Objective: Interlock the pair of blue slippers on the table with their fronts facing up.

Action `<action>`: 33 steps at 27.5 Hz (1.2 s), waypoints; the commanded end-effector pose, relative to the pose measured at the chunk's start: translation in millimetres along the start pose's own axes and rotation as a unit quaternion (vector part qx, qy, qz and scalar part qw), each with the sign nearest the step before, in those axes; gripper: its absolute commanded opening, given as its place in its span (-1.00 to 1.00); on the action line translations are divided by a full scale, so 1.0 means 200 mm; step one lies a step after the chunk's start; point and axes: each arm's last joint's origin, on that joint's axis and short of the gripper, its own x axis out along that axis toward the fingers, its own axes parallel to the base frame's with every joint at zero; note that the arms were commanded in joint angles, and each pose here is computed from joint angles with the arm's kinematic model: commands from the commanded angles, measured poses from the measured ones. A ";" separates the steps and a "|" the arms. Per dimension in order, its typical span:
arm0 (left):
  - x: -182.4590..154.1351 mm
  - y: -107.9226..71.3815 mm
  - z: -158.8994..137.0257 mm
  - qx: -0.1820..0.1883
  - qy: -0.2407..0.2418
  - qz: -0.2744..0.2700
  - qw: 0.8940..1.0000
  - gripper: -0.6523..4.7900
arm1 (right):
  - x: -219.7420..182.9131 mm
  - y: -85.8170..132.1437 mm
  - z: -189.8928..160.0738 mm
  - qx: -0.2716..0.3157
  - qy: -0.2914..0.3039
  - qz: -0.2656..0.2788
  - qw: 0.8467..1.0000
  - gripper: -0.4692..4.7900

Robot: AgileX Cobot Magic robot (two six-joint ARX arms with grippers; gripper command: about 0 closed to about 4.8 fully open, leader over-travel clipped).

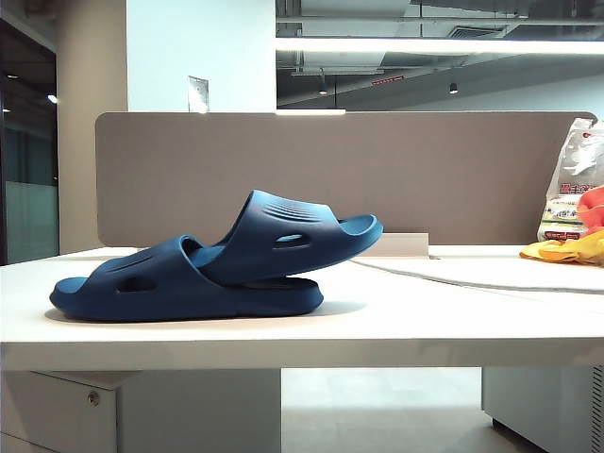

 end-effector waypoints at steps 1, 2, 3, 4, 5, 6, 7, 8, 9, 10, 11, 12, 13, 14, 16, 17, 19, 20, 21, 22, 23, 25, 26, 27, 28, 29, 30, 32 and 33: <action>0.00 -0.01 0.01 0.027 -0.008 -0.007 1.000 -0.78 | 0.00 0.01 -0.01 -0.015 0.004 0.010 1.000 -0.85; 0.00 0.00 0.01 0.032 -0.007 -0.006 0.999 -0.78 | 0.00 0.01 -0.01 -0.016 0.010 0.012 1.000 -0.85; 0.00 0.00 0.01 0.037 -0.006 -0.006 0.999 -0.78 | 0.00 0.02 -0.02 -0.017 0.019 0.014 1.000 -0.85; 0.00 0.00 0.01 0.041 -0.004 -0.005 0.999 -0.78 | 0.00 0.02 -0.03 -0.018 0.029 0.014 0.999 -0.85; 0.00 0.00 0.01 0.047 -0.001 -0.005 0.999 -0.78 | 0.00 0.02 -0.04 -0.019 0.041 0.018 0.999 -0.85; 0.00 0.00 0.00 0.052 0.005 -0.003 0.999 -0.78 | 0.00 0.02 -0.06 -0.019 0.057 0.021 0.998 -0.85; 0.00 0.00 0.00 0.056 0.010 -0.002 0.998 -0.78 | 0.00 0.01 -0.07 -0.020 0.067 0.020 0.997 -0.85; 0.00 0.00 -0.01 0.060 0.015 -0.001 0.998 -0.78 | -0.01 0.01 -0.08 -0.021 0.079 0.019 0.996 -0.85; 0.00 0.00 -0.01 0.064 0.020 0.000 0.998 -0.78 | -0.01 0.01 -0.08 -0.022 0.086 0.019 0.996 -0.85; 0.00 0.00 -0.02 0.067 0.027 0.001 0.997 -0.78 | -0.01 0.01 -0.09 -0.022 0.096 0.018 0.995 -0.85; 0.00 0.00 -0.02 0.068 0.031 0.002 0.997 -0.78 | -0.01 0.01 -0.10 -0.022 0.099 0.018 0.995 -0.85; 0.00 0.01 -0.03 0.069 0.034 0.002 0.997 -0.78 | -0.01 0.01 -0.10 -0.022 0.099 0.018 0.995 -0.85; 0.00 0.01 -0.03 0.068 0.036 0.000 0.997 -0.78 | -0.01 0.01 -0.10 -0.023 0.099 0.018 0.995 -0.85; 0.00 0.00 -0.03 0.068 0.038 -0.006 0.997 -0.78 | -0.01 0.01 -0.10 -0.023 0.099 0.018 0.995 -0.85; 0.00 0.00 -0.03 0.068 0.041 -0.008 0.997 -0.78 | -0.01 0.01 -0.10 -0.025 0.102 0.017 0.994 -0.85; 0.00 0.00 -0.04 0.068 0.043 -0.008 0.997 -0.78 | -0.01 0.01 -0.10 -0.025 0.107 0.015 0.994 -0.85; 0.00 0.01 -0.04 0.067 0.046 -0.007 0.997 -0.78 | -0.01 0.01 -0.11 -0.022 0.114 0.011 0.993 -0.85; 0.00 0.01 -0.04 0.053 0.046 -0.005 0.998 -0.78 | -0.01 0.00 -0.11 -0.011 0.117 -0.004 0.993 -0.85; 0.00 0.01 -0.04 0.046 0.046 -0.004 0.998 -0.78 | -0.02 0.00 -0.12 -0.013 0.122 -0.011 0.992 -0.84; 0.00 0.01 -0.04 0.044 0.046 -0.004 0.998 -0.78 | -0.02 0.00 -0.12 -0.013 0.124 -0.013 0.992 -0.84; 0.00 0.01 -0.04 0.045 0.045 -0.004 0.998 -0.78 | -0.02 0.00 -0.12 -0.013 0.123 -0.013 0.992 -0.84; 0.00 0.01 -0.04 0.045 0.045 -0.004 0.998 -0.78 | -0.02 0.00 -0.12 -0.012 0.121 -0.011 0.993 -0.84; 0.00 0.01 -0.04 0.045 0.046 -0.004 0.998 -0.78 | -0.02 0.00 -0.12 -0.012 0.121 -0.011 0.992 -0.84; 0.00 0.01 -0.04 0.045 0.046 -0.004 0.998 -0.78 | -0.02 0.00 -0.12 -0.012 0.121 -0.011 0.993 -0.84; 0.00 0.01 -0.04 0.045 0.046 -0.004 0.998 -0.78 | -0.02 0.00 -0.12 -0.012 0.121 -0.012 0.992 -0.84; 0.00 0.01 -0.04 0.045 0.046 -0.004 0.998 -0.78 | -0.02 0.00 -0.12 -0.013 0.121 -0.012 0.992 -0.84; 0.00 0.01 -0.04 0.045 0.046 -0.004 0.998 -0.78 | -0.02 0.00 -0.12 -0.012 0.121 -0.012 0.993 -0.84; 0.00 0.01 -0.04 0.045 0.046 -0.004 0.998 -0.78 | -0.02 0.00 -0.12 -0.012 0.121 -0.012 0.993 -0.84; 0.00 0.01 -0.04 0.045 0.046 -0.004 0.998 -0.78 | -0.02 0.00 -0.12 -0.012 0.121 -0.012 0.993 -0.84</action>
